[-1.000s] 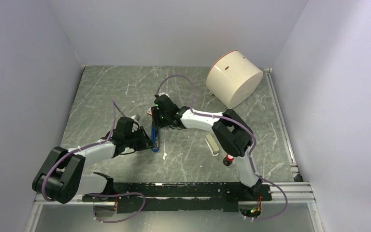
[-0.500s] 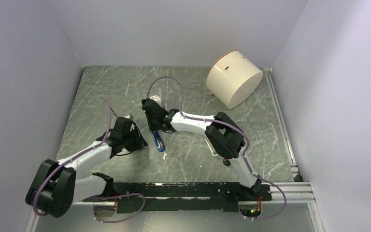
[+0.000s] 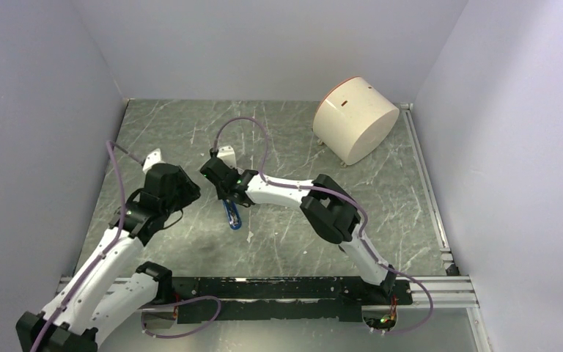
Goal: Load the staples into the stapler
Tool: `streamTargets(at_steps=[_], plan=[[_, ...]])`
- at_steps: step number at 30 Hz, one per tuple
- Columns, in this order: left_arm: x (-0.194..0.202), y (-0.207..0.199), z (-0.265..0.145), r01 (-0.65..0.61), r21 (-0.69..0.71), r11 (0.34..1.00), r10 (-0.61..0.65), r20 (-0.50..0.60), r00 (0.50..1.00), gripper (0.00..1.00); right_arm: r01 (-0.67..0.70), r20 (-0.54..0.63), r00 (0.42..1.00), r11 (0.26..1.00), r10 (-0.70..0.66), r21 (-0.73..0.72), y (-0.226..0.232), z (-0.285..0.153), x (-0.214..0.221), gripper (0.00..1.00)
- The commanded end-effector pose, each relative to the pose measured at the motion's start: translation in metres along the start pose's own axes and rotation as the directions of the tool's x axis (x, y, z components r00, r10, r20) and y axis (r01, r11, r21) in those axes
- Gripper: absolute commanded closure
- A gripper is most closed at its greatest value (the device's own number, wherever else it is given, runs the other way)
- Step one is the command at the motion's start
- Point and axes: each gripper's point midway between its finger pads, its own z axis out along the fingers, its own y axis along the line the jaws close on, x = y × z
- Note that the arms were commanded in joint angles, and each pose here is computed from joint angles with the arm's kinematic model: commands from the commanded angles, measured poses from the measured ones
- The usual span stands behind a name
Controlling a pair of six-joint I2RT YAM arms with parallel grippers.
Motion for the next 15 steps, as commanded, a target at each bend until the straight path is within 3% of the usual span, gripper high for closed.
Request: streamTargets(at_steps=[1, 11, 13, 15], plan=[[-0.027, 0.017, -0.029, 0.011, -0.1, 0.995, -0.002, 0.091, 0.996, 0.47, -0.083, 0.044, 0.996, 0.996, 0.081, 0.041, 0.001, 0.019, -0.003, 0.75], [-0.076, 0.025, -0.082, 0.081, -0.128, 0.989, -0.045, 0.263, 0.964, 0.44, -0.189, 0.062, 0.981, 0.981, 0.186, 0.052, 0.018, 0.038, -0.017, 0.68], [-0.079, 0.023, -0.086, 0.066, -0.126, 0.99, -0.031, 0.258, 0.966, 0.42, -0.19, 0.066, 0.98, 0.981, 0.187, 0.046, 0.019, 0.034, -0.021, 0.63], [-0.08, 0.02, -0.089, 0.052, -0.114, 0.992, -0.022, 0.252, 0.968, 0.4, -0.178, 0.068, 0.982, 0.984, 0.178, -0.002, 0.024, 0.023, -0.031, 0.51]])
